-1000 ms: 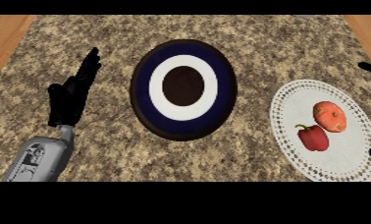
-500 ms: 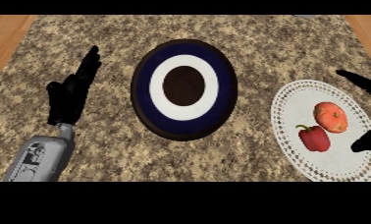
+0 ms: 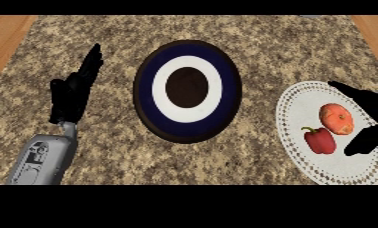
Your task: Pick the squash from the placemat and place it in the plate
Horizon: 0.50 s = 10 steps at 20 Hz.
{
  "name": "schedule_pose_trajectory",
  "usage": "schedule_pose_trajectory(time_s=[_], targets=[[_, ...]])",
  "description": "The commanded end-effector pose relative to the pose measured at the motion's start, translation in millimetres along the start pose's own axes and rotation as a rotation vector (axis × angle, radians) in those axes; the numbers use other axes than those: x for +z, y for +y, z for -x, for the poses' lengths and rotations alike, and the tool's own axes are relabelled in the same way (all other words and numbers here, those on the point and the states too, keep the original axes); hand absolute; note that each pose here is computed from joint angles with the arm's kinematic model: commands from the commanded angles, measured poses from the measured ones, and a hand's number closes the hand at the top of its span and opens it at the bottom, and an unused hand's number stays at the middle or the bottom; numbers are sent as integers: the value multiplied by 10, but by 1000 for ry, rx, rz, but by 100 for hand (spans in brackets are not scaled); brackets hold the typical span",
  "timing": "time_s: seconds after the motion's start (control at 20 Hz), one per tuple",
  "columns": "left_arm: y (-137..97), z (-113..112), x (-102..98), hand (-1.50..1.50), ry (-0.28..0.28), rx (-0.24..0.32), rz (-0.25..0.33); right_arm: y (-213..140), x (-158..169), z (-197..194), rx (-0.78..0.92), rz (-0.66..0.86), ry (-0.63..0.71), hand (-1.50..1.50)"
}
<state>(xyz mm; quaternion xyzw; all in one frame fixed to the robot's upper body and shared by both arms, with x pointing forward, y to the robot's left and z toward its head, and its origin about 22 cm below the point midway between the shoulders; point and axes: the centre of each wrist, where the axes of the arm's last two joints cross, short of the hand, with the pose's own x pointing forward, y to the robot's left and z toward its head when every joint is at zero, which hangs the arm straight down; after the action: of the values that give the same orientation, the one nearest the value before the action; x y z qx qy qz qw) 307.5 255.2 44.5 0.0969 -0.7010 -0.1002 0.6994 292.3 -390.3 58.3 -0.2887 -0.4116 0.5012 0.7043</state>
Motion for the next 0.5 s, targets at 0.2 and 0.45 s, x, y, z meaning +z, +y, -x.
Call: schedule_pose_trajectory(time_s=[0.2, 0.45], targets=[[78, 215, 142, 0, -3, 3, 0, 147, -198, 175, -1, -11, 31, -150], [-165, 146, 122, 0, 7, 4, -2, 235, -241, 203, 17, 11, -16, 150]])
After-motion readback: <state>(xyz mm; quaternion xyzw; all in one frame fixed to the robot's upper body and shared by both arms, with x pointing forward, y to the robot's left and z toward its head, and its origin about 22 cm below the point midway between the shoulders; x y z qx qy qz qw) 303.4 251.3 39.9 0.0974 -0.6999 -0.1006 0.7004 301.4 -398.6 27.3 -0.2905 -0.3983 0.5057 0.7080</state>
